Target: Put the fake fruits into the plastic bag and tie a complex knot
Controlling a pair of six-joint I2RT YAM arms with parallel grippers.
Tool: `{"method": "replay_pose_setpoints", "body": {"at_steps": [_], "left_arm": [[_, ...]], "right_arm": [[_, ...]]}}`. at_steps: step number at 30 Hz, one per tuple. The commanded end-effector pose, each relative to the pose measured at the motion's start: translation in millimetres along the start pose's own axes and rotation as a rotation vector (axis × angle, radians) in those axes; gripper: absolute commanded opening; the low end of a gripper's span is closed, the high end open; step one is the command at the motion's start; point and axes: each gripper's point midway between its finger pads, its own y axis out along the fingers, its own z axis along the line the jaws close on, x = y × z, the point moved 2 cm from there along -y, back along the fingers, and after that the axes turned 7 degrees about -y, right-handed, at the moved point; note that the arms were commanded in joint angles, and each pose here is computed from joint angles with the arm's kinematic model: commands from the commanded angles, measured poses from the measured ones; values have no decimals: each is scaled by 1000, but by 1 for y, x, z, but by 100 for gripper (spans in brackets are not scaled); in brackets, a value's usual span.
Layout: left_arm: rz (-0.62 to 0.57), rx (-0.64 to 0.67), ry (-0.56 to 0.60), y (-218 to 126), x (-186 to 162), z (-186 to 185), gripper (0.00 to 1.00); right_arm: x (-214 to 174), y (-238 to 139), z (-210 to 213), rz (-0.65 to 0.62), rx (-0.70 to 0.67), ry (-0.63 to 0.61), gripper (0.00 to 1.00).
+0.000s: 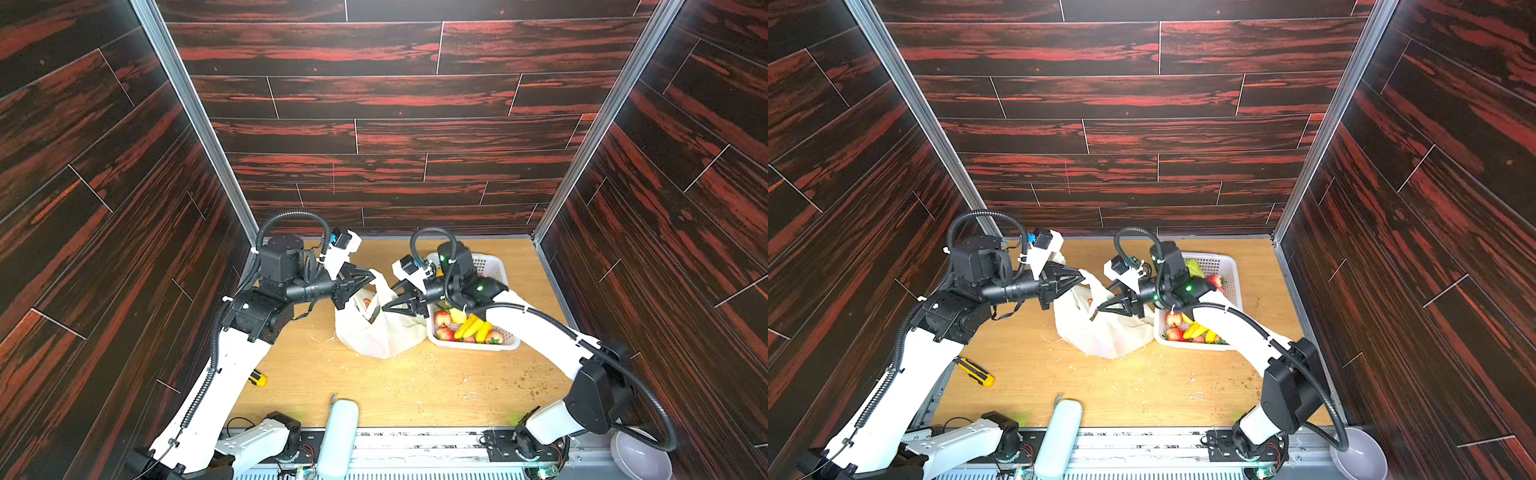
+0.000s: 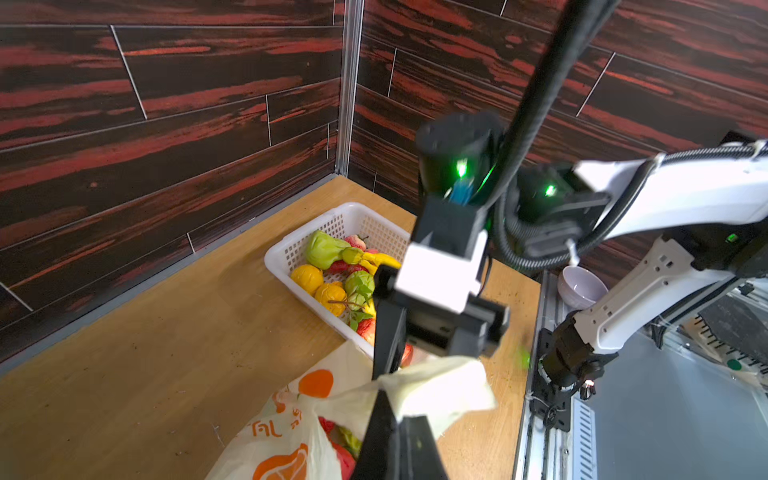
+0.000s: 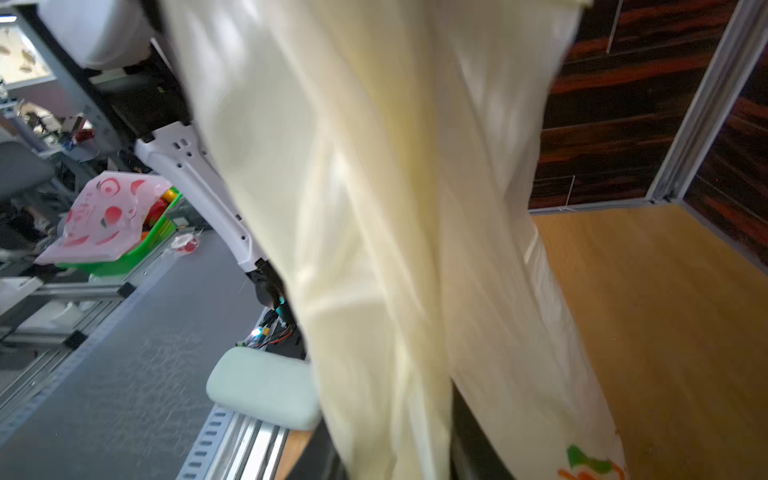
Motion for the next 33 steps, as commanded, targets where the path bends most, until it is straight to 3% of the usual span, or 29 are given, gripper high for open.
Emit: {"method": "replay_pose_setpoints", "body": {"at_steps": [1,9,10,15,22,25,33], "left_arm": [[-64,-30,45,-5,15,-7,0],[-109,8,29,-11,24,-2,0],[-121,15,25,-13,26,-1,2],[-174,4,4,-21,27,-3,39],[-232,-120,-74,-11,4,-9,67],[-259,-110,-88,-3,-2,-2,74],[-263,-146,-127,28,7,10,77]], "right_arm": [[13,-4,-1,-55,-52,-38,28],[9,-10,-7,-79,-113,-16,1],[9,-13,-8,-83,-123,-12,0],[15,-29,-6,-121,-106,0,0],[22,-31,6,-132,-46,-28,0],[22,-31,9,-129,-35,-32,0],[20,-31,12,-130,-18,-28,0]]}}
